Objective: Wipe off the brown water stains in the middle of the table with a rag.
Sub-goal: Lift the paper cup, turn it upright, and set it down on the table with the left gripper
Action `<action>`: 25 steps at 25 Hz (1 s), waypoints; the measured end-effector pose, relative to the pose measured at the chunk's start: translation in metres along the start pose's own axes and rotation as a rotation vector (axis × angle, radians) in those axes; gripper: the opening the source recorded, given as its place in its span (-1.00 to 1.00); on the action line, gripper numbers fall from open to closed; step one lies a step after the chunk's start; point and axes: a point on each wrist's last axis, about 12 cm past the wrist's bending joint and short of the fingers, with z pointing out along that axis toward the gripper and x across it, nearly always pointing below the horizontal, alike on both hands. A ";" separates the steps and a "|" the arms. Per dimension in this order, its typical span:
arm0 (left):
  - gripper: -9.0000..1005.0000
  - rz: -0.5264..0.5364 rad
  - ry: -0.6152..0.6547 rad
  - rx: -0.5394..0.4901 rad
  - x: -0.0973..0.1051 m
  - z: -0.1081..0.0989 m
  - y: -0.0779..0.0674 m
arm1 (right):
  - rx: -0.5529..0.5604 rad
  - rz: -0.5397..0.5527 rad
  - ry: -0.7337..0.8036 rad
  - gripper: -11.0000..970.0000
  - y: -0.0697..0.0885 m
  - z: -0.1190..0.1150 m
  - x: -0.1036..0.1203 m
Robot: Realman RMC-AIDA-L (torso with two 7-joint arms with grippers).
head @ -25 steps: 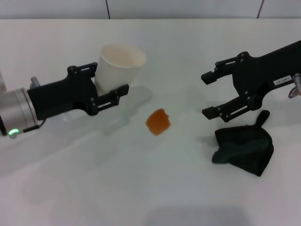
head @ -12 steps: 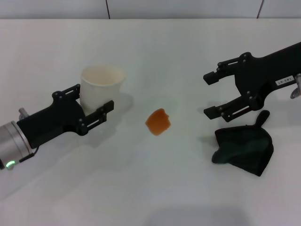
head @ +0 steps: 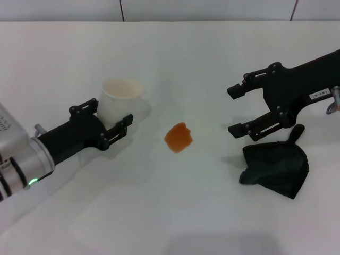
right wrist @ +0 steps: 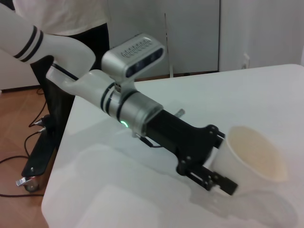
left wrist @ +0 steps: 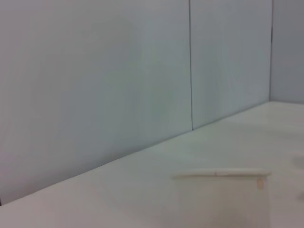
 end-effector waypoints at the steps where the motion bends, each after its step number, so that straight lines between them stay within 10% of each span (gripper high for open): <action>1: 0.21 0.007 0.005 0.000 -0.001 0.003 0.000 | -0.001 0.000 0.000 0.66 0.000 0.000 0.000; 25: 0.21 0.046 0.096 -0.025 0.008 0.019 -0.002 | -0.006 0.001 -0.003 0.65 0.000 0.003 0.002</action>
